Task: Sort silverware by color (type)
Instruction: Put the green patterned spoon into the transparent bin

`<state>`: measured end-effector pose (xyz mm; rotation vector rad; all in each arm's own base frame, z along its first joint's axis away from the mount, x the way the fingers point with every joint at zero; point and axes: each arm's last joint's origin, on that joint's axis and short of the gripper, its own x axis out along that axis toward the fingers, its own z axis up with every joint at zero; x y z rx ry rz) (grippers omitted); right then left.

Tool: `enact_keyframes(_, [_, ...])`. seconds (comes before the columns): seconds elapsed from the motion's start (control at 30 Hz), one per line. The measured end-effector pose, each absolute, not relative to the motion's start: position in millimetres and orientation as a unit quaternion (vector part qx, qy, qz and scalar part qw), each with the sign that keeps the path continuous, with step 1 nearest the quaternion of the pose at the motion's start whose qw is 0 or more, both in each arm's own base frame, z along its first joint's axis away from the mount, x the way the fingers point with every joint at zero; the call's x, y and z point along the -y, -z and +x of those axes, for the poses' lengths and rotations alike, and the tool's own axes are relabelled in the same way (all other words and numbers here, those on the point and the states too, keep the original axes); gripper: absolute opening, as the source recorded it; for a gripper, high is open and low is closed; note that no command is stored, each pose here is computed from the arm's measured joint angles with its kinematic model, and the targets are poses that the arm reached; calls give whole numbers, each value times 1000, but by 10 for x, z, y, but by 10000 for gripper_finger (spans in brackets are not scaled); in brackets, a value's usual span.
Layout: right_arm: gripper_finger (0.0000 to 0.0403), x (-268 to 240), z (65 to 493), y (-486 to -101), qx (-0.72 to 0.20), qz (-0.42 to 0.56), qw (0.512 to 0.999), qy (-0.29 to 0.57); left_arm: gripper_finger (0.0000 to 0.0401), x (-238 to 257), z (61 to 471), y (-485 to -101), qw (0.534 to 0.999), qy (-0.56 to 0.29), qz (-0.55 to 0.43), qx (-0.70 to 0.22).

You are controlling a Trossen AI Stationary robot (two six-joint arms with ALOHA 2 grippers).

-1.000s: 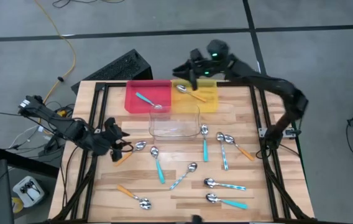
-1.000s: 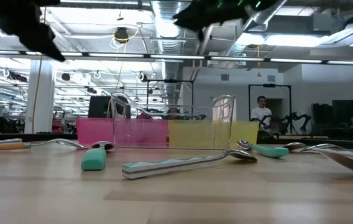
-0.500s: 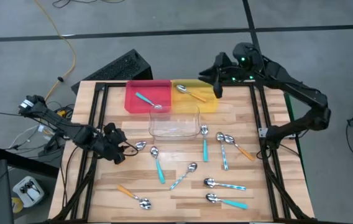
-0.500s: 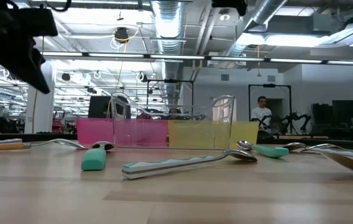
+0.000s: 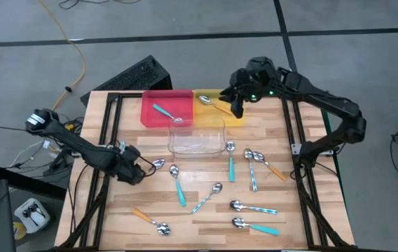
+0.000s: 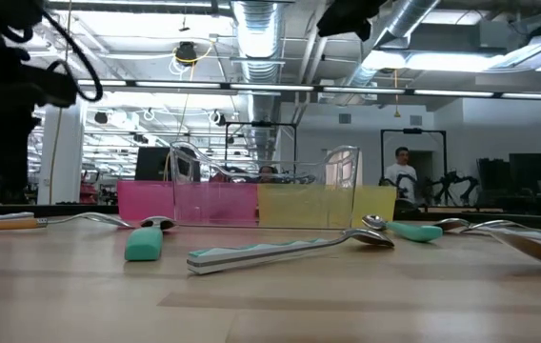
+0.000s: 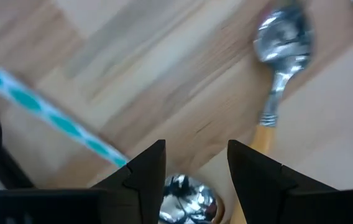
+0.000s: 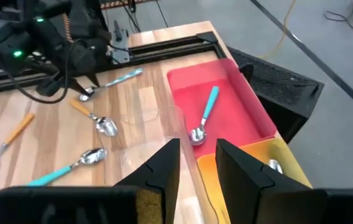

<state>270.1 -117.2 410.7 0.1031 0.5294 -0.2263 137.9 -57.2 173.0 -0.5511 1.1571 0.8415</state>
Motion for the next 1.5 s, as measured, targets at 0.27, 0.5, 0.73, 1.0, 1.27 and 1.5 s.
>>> enact_keyframes(0.27, [127, 1184, 2725, -4057, -276, 47, 954, 108, 158, 586, 1430, -1558, 664, -487, -272, -498])
enact_keyframes(0.5, [127, 1176, 2722, -4047, -283, 36, 953, 103, 158, 554, 1500, -1408, 620, -528, -261, -518])
enact_keyframes(0.73, [127, 1176, 2720, -4042, -286, 32, 953, 100, 158, 572, 1544, -1279, 579, -561, -263, -530])
enact_keyframes(1.0, [127, 1170, 2705, -4020, -300, 30, 949, 97, 157, 592, 1590, -1290, 573, -585, -269, -506])
enact_keyframes(1.27, [127, 1161, 2688, -3996, -314, 29, 944, 93, 142, 620, 1651, -1295, 603, -594, -292, -446])
enact_keyframes(1.5, [127, 1155, 2676, -3978, -326, 14, 941, 85, 62, 677, 1643, -1300, 618, -603, -307, -400])
